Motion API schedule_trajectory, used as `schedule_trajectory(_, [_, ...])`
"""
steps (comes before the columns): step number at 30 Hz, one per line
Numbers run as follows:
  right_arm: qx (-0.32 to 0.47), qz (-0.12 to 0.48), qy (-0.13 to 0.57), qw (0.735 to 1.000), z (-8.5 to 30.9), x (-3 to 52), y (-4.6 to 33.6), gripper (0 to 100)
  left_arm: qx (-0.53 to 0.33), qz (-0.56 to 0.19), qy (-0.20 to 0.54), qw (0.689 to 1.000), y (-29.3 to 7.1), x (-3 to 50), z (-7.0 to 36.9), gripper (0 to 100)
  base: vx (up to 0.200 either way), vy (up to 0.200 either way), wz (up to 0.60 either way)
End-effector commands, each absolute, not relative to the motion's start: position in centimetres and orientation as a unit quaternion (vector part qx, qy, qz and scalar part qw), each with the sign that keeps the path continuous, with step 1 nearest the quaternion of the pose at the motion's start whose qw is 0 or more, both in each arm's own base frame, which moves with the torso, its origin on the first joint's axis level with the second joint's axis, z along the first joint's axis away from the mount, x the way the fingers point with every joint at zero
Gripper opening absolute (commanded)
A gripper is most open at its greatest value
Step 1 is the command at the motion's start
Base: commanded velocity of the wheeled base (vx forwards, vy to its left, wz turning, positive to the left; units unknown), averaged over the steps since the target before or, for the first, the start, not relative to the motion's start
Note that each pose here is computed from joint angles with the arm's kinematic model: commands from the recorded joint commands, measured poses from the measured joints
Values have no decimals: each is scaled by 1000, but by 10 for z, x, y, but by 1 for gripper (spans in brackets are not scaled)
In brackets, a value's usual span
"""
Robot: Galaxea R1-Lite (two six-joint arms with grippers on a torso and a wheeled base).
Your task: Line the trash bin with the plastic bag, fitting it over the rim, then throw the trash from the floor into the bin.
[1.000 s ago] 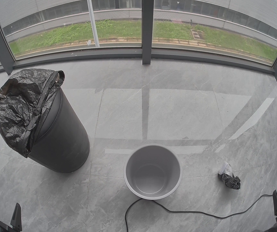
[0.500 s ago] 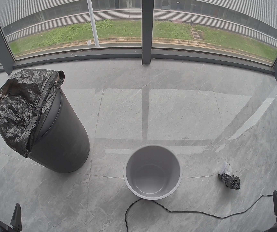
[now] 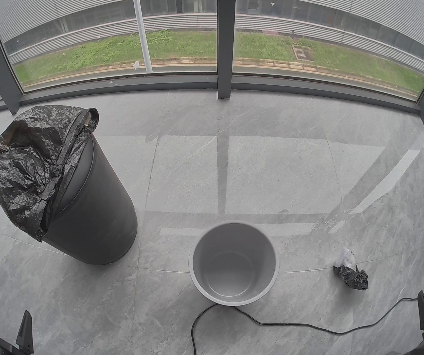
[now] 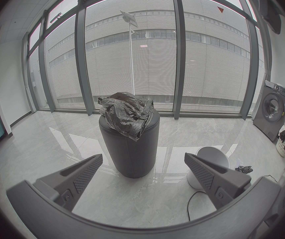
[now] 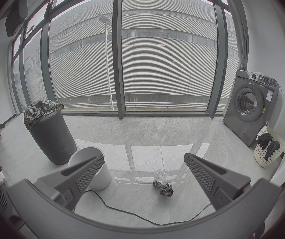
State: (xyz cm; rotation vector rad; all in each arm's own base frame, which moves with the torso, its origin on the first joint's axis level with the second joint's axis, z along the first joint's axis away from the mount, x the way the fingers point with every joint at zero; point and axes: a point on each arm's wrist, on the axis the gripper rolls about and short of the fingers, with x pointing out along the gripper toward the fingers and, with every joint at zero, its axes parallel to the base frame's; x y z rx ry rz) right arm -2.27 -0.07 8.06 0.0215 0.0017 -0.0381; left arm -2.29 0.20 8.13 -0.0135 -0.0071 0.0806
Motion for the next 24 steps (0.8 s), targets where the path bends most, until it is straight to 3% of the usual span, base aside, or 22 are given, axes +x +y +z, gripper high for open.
schedule_trajectory(1, [11,-19,4,1000,76,-22,-1,100,-8,41,-3,999,2,-23,76,100,0,0,0])
schedule_trajectory(13, [11,-19,4,1000,76,-22,-1,100,-8,41,-3,999,2,-23,76,100,0,0,0])
schedule_trajectory(22, [11,-19,4,1000,76,-22,-1,100,-8,41,-3,999,2,-23,76,100,0,200,0])
schedule_trajectory(24, [11,-19,4,1000,76,-22,-1,100,-8,41,-3,999,2,-23,76,100,0,0,0])
